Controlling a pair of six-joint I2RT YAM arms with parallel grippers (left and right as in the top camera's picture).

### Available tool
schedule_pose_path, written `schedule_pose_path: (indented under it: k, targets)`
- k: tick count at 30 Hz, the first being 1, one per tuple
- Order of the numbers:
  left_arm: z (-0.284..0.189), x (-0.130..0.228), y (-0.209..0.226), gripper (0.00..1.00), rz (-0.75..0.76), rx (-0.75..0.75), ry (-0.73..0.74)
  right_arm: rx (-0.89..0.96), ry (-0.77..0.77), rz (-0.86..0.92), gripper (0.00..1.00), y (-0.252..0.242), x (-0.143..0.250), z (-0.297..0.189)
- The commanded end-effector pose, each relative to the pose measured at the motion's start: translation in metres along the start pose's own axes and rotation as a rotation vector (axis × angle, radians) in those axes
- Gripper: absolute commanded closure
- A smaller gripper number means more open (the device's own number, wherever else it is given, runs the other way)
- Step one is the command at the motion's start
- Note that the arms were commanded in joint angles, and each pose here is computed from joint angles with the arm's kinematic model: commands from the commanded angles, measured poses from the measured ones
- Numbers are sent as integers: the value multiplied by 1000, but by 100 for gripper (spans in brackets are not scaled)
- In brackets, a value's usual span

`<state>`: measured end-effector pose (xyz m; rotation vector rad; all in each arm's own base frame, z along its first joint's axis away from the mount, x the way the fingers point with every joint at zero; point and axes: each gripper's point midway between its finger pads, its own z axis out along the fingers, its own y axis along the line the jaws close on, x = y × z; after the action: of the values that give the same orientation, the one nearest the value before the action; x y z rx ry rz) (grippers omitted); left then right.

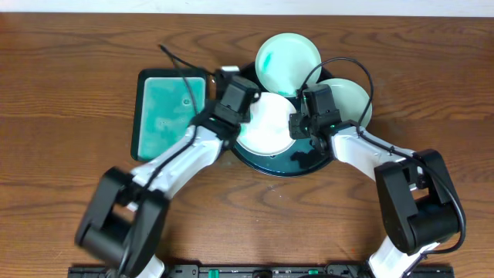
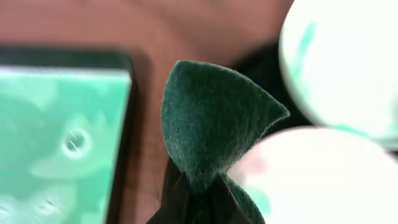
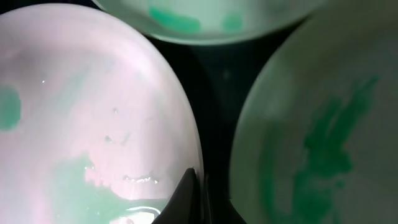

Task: Clean dirty plates on tray and stack at the side
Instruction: 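Scrub the white plate again with the sponge, right gripper holding, then lift the cleaned white plate with right gripper and place it right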

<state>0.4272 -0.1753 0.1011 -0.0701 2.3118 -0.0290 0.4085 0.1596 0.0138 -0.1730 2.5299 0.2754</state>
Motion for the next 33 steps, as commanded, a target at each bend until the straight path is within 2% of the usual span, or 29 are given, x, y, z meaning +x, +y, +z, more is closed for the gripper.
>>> schedule_pose_path:
  k: [1,4,7,13,14,17,20,25,33]
  targets:
    - [-36,-39,2,93,-34,43,-103,22,-79,-145,99,14,-20,-17]
    - [-54,-49,18,93,-51,25,-110,86,-146,-207,99,18,-36,-36]
    - [-64,-46,52,93,-70,-41,-65,167,-221,-303,99,21,-54,-61]
    - [-59,-14,132,93,-159,-230,106,416,-378,-506,99,22,-92,-124]
    - [-60,-3,154,93,-215,-283,153,513,-410,-602,99,23,-101,-144]
    - [-63,6,176,92,-290,-340,190,685,-441,-767,99,29,-115,-173]
    - [-65,11,189,93,-310,-367,209,819,-466,-894,99,42,-126,-195]
    - [-67,17,196,93,-315,-388,233,920,-479,-1090,99,70,-133,-217]
    - [-67,19,197,93,-313,-391,243,963,-499,-1223,99,100,-131,-232]
